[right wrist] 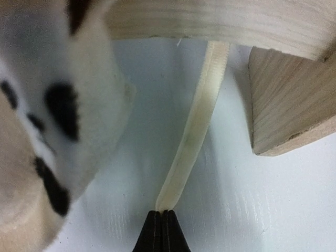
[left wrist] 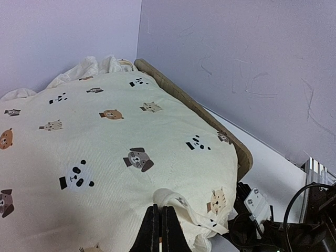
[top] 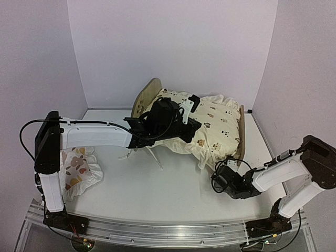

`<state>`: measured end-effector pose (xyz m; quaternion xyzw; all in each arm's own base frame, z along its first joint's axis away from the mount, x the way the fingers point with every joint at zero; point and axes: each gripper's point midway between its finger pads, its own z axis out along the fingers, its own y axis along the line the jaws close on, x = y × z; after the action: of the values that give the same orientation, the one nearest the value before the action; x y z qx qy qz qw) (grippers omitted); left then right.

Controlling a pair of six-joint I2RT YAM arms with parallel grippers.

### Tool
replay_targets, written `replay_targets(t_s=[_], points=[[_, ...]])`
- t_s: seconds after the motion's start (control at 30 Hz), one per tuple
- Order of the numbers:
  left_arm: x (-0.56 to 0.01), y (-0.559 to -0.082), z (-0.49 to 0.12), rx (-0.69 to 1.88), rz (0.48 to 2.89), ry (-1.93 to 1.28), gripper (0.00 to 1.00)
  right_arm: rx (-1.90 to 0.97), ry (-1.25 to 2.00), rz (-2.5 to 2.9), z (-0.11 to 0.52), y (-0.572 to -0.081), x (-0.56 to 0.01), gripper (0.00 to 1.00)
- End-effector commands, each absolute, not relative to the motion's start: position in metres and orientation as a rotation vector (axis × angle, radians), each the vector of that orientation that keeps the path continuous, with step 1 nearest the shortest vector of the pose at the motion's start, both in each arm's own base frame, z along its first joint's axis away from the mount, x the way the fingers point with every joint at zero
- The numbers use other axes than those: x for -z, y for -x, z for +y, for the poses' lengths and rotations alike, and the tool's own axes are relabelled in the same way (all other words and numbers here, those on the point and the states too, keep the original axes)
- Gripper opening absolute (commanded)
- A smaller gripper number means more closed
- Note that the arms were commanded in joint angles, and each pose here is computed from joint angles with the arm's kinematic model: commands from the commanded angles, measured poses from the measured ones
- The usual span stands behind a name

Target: Set up the pet bed

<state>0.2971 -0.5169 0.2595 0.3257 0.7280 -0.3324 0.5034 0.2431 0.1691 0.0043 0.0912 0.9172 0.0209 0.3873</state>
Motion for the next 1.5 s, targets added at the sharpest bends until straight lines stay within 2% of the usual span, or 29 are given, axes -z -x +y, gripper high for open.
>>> replay_targets(t_s=[0.0,0.23,0.53,0.7,1.03,1.47], points=[[-0.280,-0.294,-0.514,0.840,1.730,-0.774,0.00,-0.042,-0.173,2.465,0.158,-0.216,0.006,0.00],[-0.251,-0.254,-0.518,0.970,1.853,-0.887,0.00,-0.169,0.003,2.564,0.165,-0.190,-0.033,0.00],[-0.209,-0.201,-0.529,0.995,1.974,-1.002,0.00,-0.245,0.053,2.598,0.143,-0.162,-0.071,0.00],[-0.209,-0.182,-0.527,1.012,1.976,-1.016,0.00,-0.295,0.005,2.575,0.135,-0.156,-0.083,0.00],[-0.175,-0.134,-0.521,1.073,2.076,-1.083,0.00,-0.473,0.099,2.494,0.149,-0.153,-0.146,0.00],[-0.183,-0.126,-0.530,1.094,2.051,-1.120,0.00,-0.630,0.306,2.315,0.183,-0.163,-0.249,0.00]])
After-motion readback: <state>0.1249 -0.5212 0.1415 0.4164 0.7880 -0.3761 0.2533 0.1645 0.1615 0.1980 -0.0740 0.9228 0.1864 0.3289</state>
